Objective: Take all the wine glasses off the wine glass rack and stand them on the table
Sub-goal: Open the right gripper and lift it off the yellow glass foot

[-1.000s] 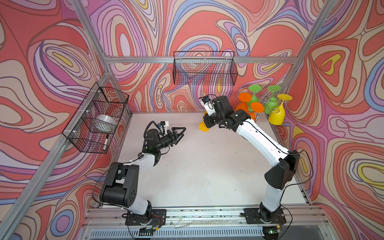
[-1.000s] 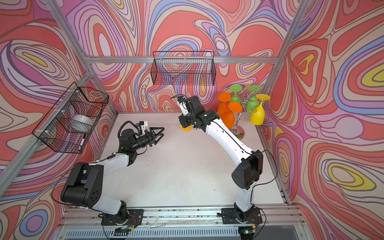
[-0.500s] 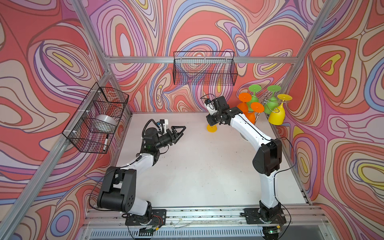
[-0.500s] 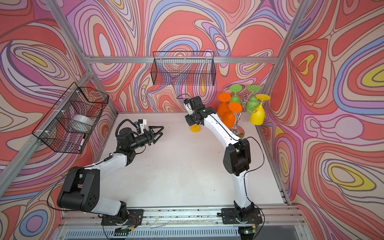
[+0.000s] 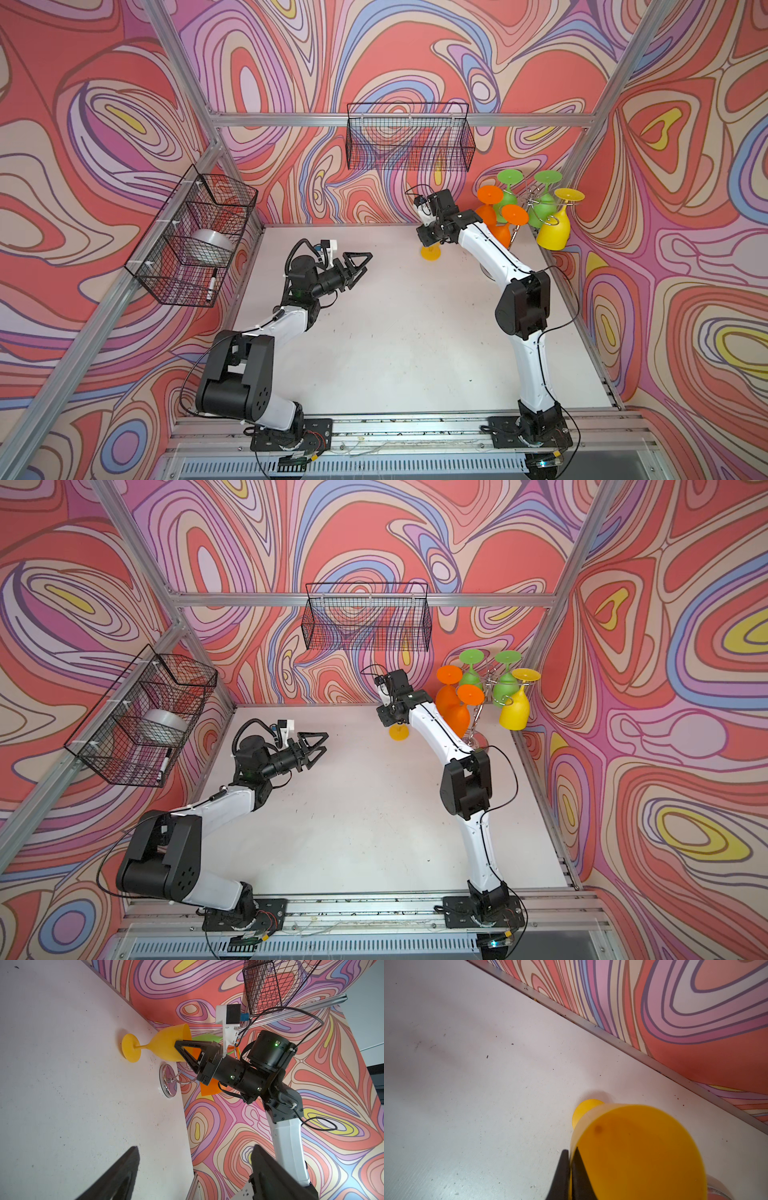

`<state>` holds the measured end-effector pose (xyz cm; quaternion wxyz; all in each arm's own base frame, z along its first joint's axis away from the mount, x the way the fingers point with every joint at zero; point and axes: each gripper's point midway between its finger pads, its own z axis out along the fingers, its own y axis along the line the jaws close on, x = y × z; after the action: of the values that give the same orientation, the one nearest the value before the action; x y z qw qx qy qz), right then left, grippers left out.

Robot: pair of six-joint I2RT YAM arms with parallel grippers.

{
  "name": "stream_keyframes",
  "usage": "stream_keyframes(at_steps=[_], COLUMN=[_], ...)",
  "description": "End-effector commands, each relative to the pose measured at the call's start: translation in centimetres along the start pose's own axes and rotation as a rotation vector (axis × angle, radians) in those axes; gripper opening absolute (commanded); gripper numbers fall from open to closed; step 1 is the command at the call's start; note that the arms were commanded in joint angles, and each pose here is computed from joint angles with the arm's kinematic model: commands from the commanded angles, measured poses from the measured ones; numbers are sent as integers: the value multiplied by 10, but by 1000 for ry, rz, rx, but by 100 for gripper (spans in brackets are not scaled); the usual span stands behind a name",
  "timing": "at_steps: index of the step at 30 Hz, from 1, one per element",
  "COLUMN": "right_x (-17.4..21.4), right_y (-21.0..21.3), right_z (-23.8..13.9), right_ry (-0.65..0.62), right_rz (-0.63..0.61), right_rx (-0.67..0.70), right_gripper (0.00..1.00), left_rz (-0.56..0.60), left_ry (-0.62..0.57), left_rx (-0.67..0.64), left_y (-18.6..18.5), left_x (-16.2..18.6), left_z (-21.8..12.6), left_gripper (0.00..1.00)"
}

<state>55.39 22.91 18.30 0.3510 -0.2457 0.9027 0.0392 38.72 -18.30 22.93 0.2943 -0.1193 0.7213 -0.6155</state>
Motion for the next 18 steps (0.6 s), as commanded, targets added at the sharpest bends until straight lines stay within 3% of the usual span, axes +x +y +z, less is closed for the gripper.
stream_keyframes(at_steps=[1, 12, 18], right_x=[-2, -6, -11], right_y=[-3, -7, -7], right_z=[6, 23, 24], right_ry=[-1, -8, -19], right_rz=[-9, -4, 1], right_rx=[6, 0, -7], right_gripper=[0, 0, 19], left_rz=[39, 30, 25], left_ry=[-7, -11, -12], left_rx=[41, 35, 31], left_y=[-13, -9, -6], left_x=[-9, -12, -13], left_z=[1, 0, 0], left_gripper=[86, 85, 85])
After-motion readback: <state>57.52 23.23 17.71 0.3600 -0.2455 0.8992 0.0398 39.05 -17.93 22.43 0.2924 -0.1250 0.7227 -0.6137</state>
